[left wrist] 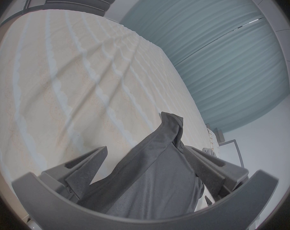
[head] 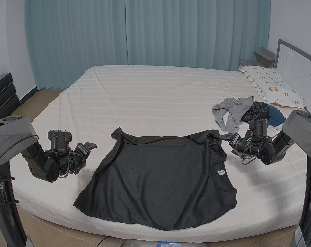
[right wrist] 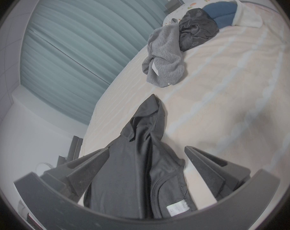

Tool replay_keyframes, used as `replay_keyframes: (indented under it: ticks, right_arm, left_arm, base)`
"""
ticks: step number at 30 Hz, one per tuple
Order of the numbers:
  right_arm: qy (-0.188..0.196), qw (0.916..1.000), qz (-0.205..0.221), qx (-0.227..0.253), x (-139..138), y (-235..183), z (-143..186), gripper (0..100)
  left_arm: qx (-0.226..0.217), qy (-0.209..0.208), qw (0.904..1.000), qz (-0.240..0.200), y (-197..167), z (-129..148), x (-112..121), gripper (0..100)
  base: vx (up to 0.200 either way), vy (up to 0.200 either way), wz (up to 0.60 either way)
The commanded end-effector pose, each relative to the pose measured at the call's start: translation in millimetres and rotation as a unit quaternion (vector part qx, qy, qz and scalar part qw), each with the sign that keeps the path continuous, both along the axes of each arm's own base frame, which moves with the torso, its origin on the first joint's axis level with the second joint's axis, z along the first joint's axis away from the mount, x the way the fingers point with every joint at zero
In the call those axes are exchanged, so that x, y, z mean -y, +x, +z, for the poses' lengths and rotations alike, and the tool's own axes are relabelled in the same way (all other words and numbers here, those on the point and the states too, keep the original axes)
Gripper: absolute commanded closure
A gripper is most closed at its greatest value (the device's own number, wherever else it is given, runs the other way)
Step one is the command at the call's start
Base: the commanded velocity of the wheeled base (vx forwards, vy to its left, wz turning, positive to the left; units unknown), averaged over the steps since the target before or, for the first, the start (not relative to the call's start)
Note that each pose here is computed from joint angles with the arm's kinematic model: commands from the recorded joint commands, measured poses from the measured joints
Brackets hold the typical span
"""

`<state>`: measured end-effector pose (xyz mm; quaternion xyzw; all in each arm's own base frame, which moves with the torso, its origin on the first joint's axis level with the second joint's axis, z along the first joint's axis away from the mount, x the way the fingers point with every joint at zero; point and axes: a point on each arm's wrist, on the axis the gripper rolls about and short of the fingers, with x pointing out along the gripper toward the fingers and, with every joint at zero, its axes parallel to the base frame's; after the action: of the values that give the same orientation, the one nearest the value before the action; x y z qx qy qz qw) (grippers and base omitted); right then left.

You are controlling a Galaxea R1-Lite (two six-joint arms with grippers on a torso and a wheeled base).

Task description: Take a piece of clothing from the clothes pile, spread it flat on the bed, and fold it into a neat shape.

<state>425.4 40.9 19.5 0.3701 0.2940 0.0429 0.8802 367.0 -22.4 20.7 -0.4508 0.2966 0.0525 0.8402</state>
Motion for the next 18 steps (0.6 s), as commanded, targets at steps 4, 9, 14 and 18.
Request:
replay_keyframes:
  ticks: [4,9,14,18]
  right_arm:
    - [0.028,0.9996,-0.007,0.0,4.4,-14.2,11.3,0]
    - [0.028,0.9996,-0.007,-0.002,4.4,-14.4,10.4,0]
    - [0.028,0.9996,-0.007,-0.002,3.8,-14.4,9.7,0]
    - [0.028,0.9996,-0.007,-0.002,3.8,-14.4,9.7,0]
  left_arm:
    - [0.0,0.001,1.0,-0.004,-1.8,0.7,2.5,0]
    - [0.003,-0.002,1.0,-0.005,-1.3,2.4,3.1,0]
    - [0.002,-0.001,1.0,-0.004,-0.5,1.3,3.1,0]
    - [0.004,-0.001,1.0,-0.004,-0.2,2.1,3.2,0]
  base:
    - [0.0,0.0,0.0]
    - [0.0,-0.12,0.0]
    - [0.0,-0.12,0.0]
    - [0.0,0.0,0.0]
